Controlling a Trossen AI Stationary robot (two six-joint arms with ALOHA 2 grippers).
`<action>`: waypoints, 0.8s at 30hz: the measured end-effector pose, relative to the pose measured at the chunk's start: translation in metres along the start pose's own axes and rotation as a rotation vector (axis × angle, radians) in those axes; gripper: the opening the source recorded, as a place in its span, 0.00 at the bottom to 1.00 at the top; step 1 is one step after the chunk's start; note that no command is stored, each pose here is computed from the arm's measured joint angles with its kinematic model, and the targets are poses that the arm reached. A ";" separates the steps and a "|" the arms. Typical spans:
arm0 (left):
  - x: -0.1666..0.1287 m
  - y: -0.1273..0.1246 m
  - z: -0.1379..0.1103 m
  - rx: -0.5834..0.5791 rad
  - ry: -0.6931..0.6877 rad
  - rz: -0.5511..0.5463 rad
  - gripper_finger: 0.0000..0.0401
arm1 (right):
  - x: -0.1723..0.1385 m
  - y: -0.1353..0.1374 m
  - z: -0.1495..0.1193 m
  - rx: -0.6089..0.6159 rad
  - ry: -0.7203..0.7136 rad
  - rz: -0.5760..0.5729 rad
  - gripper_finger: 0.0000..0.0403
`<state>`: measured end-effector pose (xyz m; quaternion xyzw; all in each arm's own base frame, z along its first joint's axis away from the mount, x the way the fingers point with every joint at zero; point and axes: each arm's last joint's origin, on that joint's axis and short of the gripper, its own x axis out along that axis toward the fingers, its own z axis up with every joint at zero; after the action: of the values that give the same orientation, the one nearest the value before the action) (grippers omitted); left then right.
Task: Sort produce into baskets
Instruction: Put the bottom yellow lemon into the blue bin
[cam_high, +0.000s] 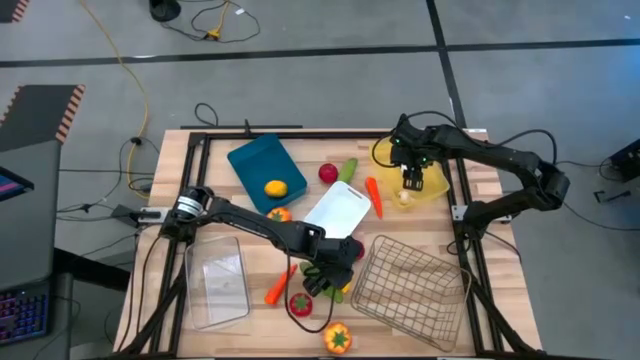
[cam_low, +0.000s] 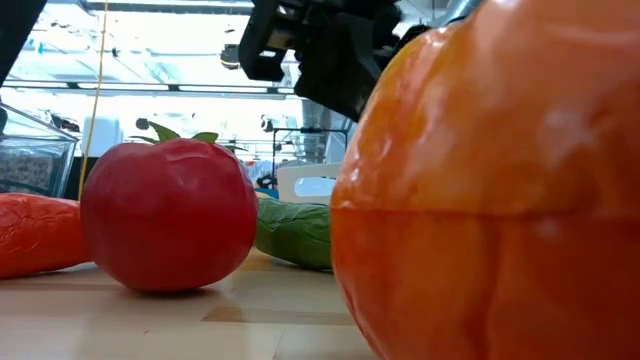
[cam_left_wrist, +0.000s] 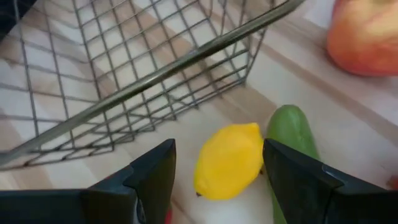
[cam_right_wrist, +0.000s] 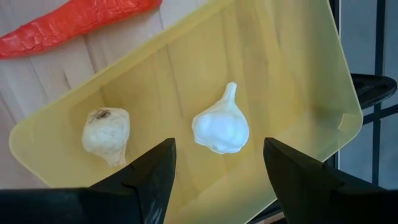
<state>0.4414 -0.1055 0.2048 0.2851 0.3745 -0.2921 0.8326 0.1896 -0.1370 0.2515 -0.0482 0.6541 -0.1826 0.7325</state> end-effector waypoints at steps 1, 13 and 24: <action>0.000 -0.001 0.000 0.010 0.000 -0.003 0.57 | 0.000 0.000 0.000 0.000 0.000 0.000 0.67; 0.045 -0.009 -0.014 0.098 0.088 0.015 0.57 | 0.000 -0.001 0.001 0.003 -0.012 -0.008 0.67; 0.048 -0.011 -0.017 0.069 0.118 0.005 0.43 | 0.000 -0.003 0.006 0.017 -0.063 -0.032 0.67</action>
<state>0.4523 -0.1136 0.1548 0.3312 0.4119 -0.2853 0.7995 0.1950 -0.1410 0.2535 -0.0582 0.6281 -0.1984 0.7502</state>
